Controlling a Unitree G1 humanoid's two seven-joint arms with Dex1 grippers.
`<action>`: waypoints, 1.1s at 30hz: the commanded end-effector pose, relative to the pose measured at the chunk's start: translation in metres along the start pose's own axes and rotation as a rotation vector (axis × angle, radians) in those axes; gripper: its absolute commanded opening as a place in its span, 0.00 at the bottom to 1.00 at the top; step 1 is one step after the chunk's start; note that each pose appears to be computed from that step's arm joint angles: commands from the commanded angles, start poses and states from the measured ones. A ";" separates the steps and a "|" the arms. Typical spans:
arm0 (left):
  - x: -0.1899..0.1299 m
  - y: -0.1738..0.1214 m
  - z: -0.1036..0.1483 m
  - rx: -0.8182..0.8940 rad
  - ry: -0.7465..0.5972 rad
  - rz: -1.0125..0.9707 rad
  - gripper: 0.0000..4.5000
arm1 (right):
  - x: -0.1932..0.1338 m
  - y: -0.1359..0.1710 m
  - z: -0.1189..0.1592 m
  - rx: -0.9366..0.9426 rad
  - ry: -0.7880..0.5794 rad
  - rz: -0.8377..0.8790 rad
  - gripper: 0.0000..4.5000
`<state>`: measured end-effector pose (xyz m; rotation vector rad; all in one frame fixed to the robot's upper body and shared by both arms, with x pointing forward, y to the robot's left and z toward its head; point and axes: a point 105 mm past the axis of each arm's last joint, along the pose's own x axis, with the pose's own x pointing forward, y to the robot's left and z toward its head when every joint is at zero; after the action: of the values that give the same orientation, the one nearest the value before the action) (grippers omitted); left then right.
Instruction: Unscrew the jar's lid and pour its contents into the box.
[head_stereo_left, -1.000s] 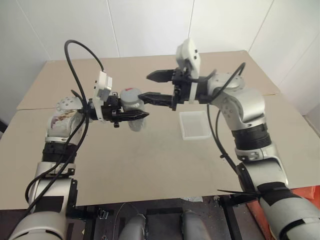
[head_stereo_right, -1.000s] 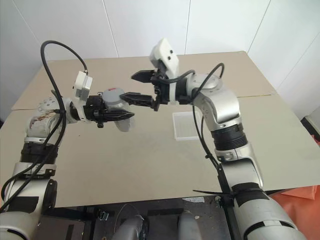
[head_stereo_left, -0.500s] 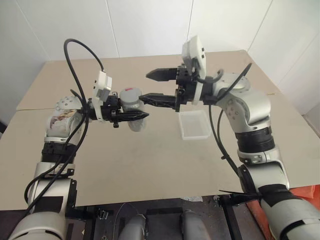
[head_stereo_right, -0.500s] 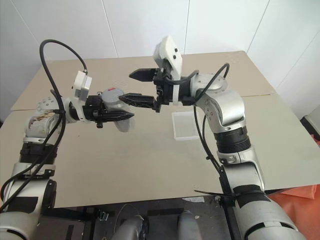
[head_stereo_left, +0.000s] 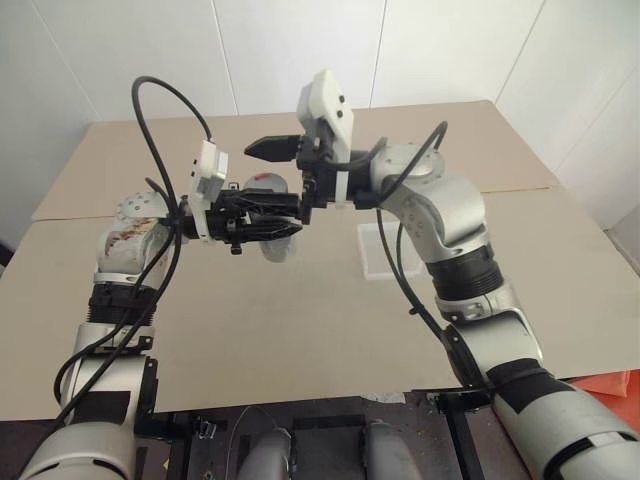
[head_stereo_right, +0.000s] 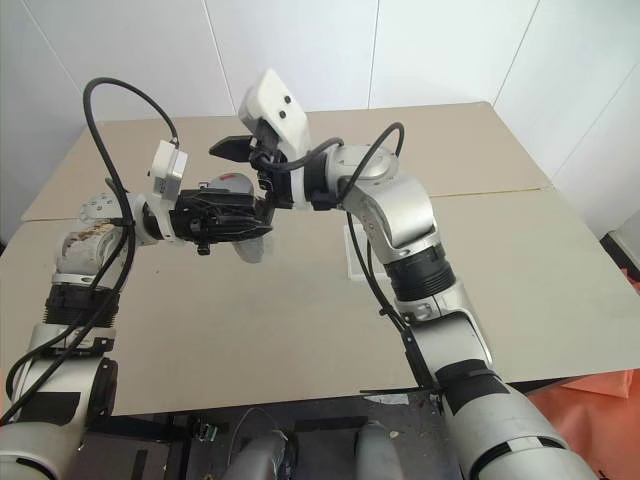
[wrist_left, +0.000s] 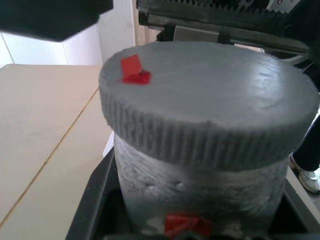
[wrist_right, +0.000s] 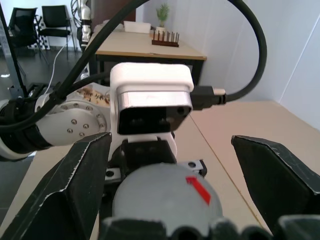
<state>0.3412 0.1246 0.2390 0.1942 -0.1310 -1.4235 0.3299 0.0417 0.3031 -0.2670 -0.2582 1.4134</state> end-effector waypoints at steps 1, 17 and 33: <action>-0.003 0.000 0.015 0.054 -0.022 0.003 0.44 | 0.003 0.000 0.012 -0.061 -0.014 -0.003 0.99; -0.007 -0.001 0.016 0.065 -0.013 0.012 0.44 | -0.020 -0.022 -0.005 -0.038 0.047 -0.093 0.99; -0.007 -0.001 0.018 0.068 -0.016 0.005 0.44 | -0.040 -0.030 -0.015 -0.037 0.082 -0.135 0.99</action>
<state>0.3453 0.1293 0.2390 0.1944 -0.1167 -1.3756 0.3426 0.0180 0.2931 -0.3240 -0.2237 1.3734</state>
